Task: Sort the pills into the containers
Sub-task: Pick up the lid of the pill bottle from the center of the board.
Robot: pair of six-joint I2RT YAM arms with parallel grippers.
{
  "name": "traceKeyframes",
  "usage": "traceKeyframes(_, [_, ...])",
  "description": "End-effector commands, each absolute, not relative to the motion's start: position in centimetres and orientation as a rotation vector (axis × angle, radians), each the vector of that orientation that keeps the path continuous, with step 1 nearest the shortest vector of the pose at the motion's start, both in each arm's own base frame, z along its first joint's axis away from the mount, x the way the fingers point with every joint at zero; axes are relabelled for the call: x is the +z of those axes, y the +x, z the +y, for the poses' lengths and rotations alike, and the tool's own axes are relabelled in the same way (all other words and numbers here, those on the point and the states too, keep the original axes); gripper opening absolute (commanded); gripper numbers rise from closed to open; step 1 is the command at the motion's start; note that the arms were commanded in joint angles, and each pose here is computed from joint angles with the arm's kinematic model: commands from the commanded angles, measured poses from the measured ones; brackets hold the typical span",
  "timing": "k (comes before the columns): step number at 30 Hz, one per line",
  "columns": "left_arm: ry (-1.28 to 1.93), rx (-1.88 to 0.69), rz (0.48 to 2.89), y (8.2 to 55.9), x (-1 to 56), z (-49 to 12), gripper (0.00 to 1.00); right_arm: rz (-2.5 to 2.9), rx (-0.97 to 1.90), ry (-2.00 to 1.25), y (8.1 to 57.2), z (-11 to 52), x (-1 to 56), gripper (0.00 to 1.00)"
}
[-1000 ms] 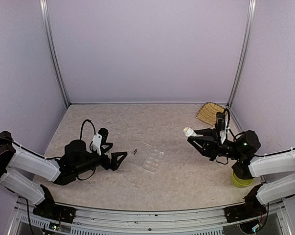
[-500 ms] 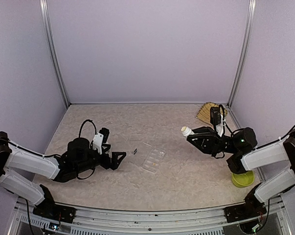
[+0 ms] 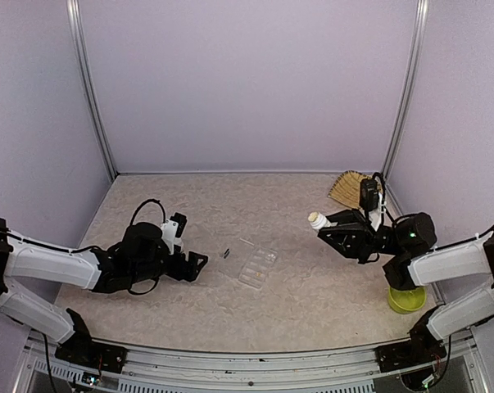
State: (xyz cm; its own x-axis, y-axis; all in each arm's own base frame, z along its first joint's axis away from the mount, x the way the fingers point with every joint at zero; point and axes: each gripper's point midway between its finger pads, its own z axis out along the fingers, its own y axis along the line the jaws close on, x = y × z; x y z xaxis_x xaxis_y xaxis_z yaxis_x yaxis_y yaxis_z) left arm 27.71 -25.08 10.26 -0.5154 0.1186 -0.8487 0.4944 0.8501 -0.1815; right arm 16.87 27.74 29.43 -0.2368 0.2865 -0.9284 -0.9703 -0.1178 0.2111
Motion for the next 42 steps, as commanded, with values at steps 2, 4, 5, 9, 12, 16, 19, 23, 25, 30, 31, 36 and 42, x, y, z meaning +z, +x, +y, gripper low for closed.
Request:
traceKeyframes(2, [0.426, -0.442, 2.203, 27.5, 7.5, -24.1, 0.91, 0.986, 1.361, -0.946, 16.5, 26.6, 31.3, 0.14])
traceKeyframes(4, [0.423, -0.44, 2.221, 27.3, 7.0, -24.0, 0.88, 1.002, 1.292, -0.928, 16.8, 26.3, 31.4, 0.13])
traceKeyframes(5, [0.423, -0.438, 2.229, 27.3, 6.7, -24.0, 0.86, 1.004, 1.259, -0.92, 17.0, 26.0, 31.5, 0.13])
traceKeyframes(9, [0.429, -0.435, 2.259, 27.1, 6.0, -24.0, 0.79, 1.009, 1.18, -0.92, 17.0, 25.6, 31.7, 0.14])
traceKeyframes(12, [0.442, -0.427, 2.285, 27.0, 5.4, -24.1, 0.76, 1.012, 1.174, -0.921, 16.9, 25.5, 31.6, 0.14])
traceKeyframes(16, [0.463, -0.398, 2.322, 26.9, 4.3, -24.1, 0.7, 1.015, 1.179, -0.922, 16.8, 25.5, 31.3, 0.15])
traceKeyframes(19, [0.469, -0.381, 2.339, 26.8, 3.7, -23.9, 0.68, 1.018, 1.185, -0.922, 16.8, 25.5, 31.2, 0.16])
traceKeyframes(23, [0.474, -0.366, 2.35, 26.9, 3.2, -23.9, 0.64, 1.019, 1.191, -0.924, 16.7, 25.5, 31.1, 0.16])
traceKeyframes(25, [0.483, -0.365, 2.354, 26.9, 3.0, -24.0, 0.63, 1.022, 1.191, -0.924, 16.7, 25.5, 31.1, 0.16])
traceKeyframes(30, [0.516, -0.338, 2.369, 26.8, 2.1, -24.5, 0.56, 1.033, 1.19, -0.92, 16.7, 25.4, 30.8, 0.16])
traceKeyframes(31, [0.52, -0.332, 2.371, 26.8, 2.0, -24.5, 0.54, 1.036, 1.189, -0.919, 16.8, 25.4, 30.7, 0.16])
traceKeyframes(36, [0.529, -0.327, 2.372, 26.8, 1.7, -24.9, 0.47, 1.046, 1.19, -0.919, 16.9, 25.5, 30.5, 0.16])
traceKeyframes(42, [0.53, -0.324, 2.362, 27.0, 2.0, -25.1, 0.38, 1.058, 1.193, -0.921, 17.1, 25.7, 30.3, 0.16])
